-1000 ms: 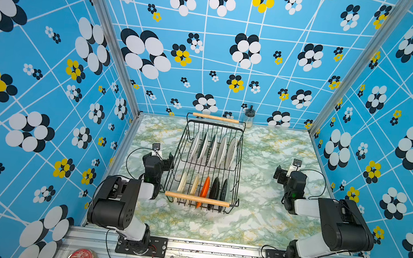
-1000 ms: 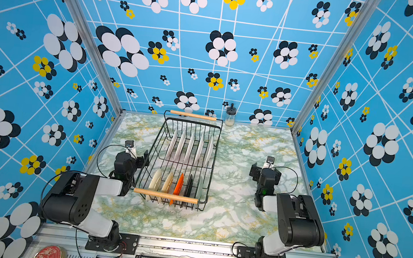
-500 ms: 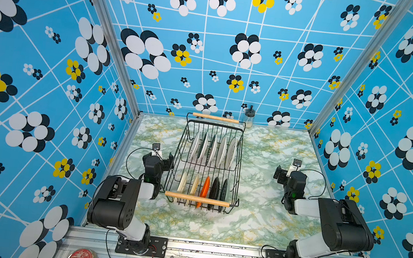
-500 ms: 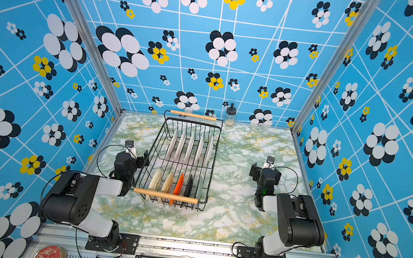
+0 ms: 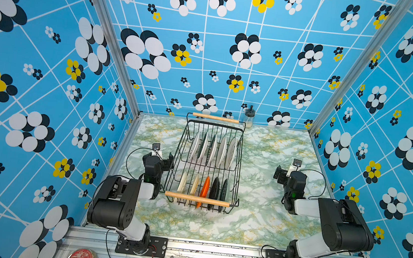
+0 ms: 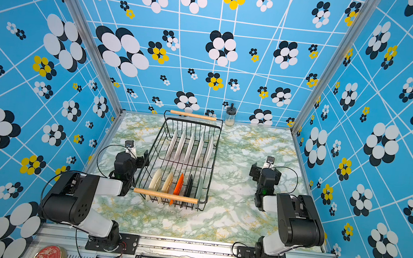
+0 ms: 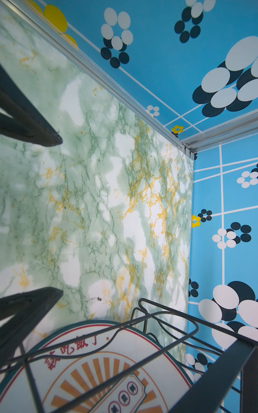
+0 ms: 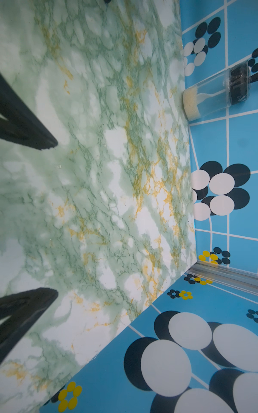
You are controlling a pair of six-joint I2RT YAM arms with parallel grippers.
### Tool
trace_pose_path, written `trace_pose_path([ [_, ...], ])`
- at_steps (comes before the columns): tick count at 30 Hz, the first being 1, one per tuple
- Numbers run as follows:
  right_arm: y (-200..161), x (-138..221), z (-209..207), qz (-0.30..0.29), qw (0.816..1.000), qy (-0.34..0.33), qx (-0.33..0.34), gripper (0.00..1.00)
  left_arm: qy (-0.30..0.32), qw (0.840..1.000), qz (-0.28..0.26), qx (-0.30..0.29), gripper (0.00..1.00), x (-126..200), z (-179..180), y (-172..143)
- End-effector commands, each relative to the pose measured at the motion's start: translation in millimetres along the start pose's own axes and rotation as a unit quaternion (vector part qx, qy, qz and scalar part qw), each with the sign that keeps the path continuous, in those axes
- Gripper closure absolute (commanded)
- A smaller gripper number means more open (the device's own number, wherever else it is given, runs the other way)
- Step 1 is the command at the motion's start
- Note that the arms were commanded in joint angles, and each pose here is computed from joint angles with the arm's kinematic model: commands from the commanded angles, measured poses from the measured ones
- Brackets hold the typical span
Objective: Unload the plates from the dish rack
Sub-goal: Rotate the dish rack at the center of the table.
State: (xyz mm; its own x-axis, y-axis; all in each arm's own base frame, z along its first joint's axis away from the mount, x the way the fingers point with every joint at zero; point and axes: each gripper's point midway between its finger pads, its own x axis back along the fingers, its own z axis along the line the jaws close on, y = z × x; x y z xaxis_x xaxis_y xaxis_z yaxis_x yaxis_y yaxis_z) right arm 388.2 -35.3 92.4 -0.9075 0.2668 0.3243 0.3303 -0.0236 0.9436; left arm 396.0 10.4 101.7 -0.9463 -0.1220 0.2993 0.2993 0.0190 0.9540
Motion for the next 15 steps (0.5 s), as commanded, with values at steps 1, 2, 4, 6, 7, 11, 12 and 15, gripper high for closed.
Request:
trace_pose_path([
  [1, 5, 0, 0, -0.008, 1.000, -0.005, -0.007, 0.01, 0.008, 1.000, 0.003, -0.002, 0.01, 0, 3, -4],
  [2, 5, 0, 0, -0.008, 1.000, -0.005, -0.007, 0.01, 0.008, 1.000, 0.003, -0.001, 0.01, 0, 3, -4],
  [4, 4, 0, 0, -0.009, 1.000, -0.004, -0.006, 0.01, 0.008, 1.000, 0.003, -0.002, 0.01, 1, 3, -4],
  [6, 4, 0, 2, -0.008, 1.000, 0.002, -0.004, 0.01, 0.007, 1.000, 0.001, -0.005, 0.01, 1, 2, -3],
  [7, 5, 0, 3, -0.008, 1.000, 0.006, -0.002, 0.01, 0.005, 1.000, 0.006, -0.009, 0.01, 0, -1, -3],
  [11, 12, 2, 7, -0.005, 1.000, 0.017, 0.002, 0.01, 0.010, 1.000, 0.004, -0.012, 0.01, 1, 0, 1],
  [12, 14, 3, 8, -0.002, 1.000, 0.019, 0.004, 0.01, 0.010, 1.000, 0.006, -0.012, 0.01, 2, -1, 3],
  [15, 27, 9, 6, 0.000, 1.000, 0.018, 0.005, 0.01, 0.019, 0.999, 0.023, -0.014, 0.01, 4, 2, 12],
])
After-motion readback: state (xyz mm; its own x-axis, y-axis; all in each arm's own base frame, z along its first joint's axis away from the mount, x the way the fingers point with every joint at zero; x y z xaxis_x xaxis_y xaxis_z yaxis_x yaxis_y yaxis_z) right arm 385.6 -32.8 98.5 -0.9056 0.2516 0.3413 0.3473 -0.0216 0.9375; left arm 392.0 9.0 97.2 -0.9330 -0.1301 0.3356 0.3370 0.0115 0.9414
